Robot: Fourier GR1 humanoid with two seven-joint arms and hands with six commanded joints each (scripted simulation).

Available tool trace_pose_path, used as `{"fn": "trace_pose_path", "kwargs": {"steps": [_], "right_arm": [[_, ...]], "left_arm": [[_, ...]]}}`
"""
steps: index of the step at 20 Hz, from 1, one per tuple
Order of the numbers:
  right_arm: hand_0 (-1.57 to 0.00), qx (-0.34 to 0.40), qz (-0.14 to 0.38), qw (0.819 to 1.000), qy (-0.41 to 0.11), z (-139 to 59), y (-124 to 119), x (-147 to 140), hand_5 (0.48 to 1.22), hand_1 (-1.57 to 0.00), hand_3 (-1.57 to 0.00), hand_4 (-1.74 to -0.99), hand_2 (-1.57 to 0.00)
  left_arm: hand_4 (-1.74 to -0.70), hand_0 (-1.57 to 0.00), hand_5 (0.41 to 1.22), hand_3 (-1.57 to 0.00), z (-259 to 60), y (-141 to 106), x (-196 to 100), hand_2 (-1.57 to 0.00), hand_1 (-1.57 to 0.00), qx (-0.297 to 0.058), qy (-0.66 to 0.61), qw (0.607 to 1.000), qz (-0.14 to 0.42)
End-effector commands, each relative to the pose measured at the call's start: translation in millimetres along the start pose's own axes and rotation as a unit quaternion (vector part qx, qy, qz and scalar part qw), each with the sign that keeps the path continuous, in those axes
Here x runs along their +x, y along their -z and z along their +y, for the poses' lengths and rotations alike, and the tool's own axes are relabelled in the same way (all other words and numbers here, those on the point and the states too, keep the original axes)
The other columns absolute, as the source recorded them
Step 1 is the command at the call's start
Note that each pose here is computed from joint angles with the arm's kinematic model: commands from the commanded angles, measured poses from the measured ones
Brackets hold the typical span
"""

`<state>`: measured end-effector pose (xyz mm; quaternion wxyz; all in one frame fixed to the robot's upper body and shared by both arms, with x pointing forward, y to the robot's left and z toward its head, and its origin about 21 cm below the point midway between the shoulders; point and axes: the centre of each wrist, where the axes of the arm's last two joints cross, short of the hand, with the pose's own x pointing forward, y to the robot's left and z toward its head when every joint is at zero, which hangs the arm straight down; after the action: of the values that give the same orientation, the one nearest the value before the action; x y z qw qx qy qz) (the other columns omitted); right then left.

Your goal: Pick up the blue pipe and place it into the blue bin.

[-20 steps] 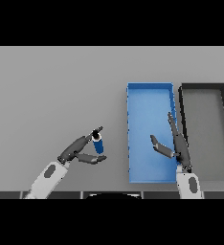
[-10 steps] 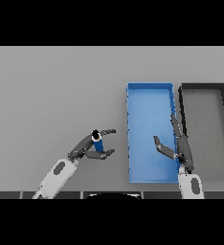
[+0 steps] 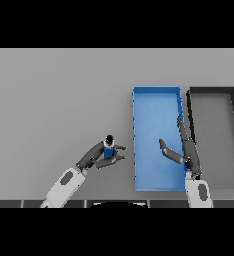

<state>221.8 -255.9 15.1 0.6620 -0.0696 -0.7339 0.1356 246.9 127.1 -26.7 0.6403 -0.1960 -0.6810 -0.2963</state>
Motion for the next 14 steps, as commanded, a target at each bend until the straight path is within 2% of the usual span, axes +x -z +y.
{"fn": "trace_pose_path", "kwargs": {"steps": [1, 3, 6, 12, 14], "right_arm": [[0.0, 0.002, 0.001, 1.0, 0.001, 0.0, 0, -1, 0.635, 0.0, 0.0, -1.22, 0.0], [0.0, 0.004, -0.011, 1.0, 0.004, 1.0, 0, 1, 0.628, 0.0, 0.0, -1.219, 0.0], [0.0, 0.002, -0.003, 1.0, -0.002, 1.3, -3, 0, 0.636, 0.0, 0.0, -1.226, 0.0], [0.0, 0.001, -0.002, 1.0, -0.018, -1.2, -2, -4, 0.643, 0.0, 0.0, -1.176, 0.0], [0.0, -0.002, -0.007, 1.0, -0.025, -3.1, -3, -4, 0.644, 0.0, 0.0, -1.161, 0.0]], "left_arm": [[-1.49, -1.41, 1.169, -1.45, 0, 0, 1, -1.45, -1.43, 0.006, 0.002, 1.0, -0.008], [-1.48, -1.47, 1.188, -1.49, -4, -1, 6, -1.5, -1.48, 0.007, 0.002, 1.0, -0.03], [-1.47, -1.52, 1.204, -1.53, 0, 8, 24, -1.53, -1.53, 0.014, -0.003, 0.998, -0.065], [-1.47, -1.56, 1.217, -1.56, -2, 24, 69, -1.56, -1.56, -0.024, 0.004, 0.993, -0.117], [-1.47, -1.56, 1.218, -1.56, -3, 26, 77, -1.56, -1.56, -0.033, 0.007, 0.993, -0.114]]}}
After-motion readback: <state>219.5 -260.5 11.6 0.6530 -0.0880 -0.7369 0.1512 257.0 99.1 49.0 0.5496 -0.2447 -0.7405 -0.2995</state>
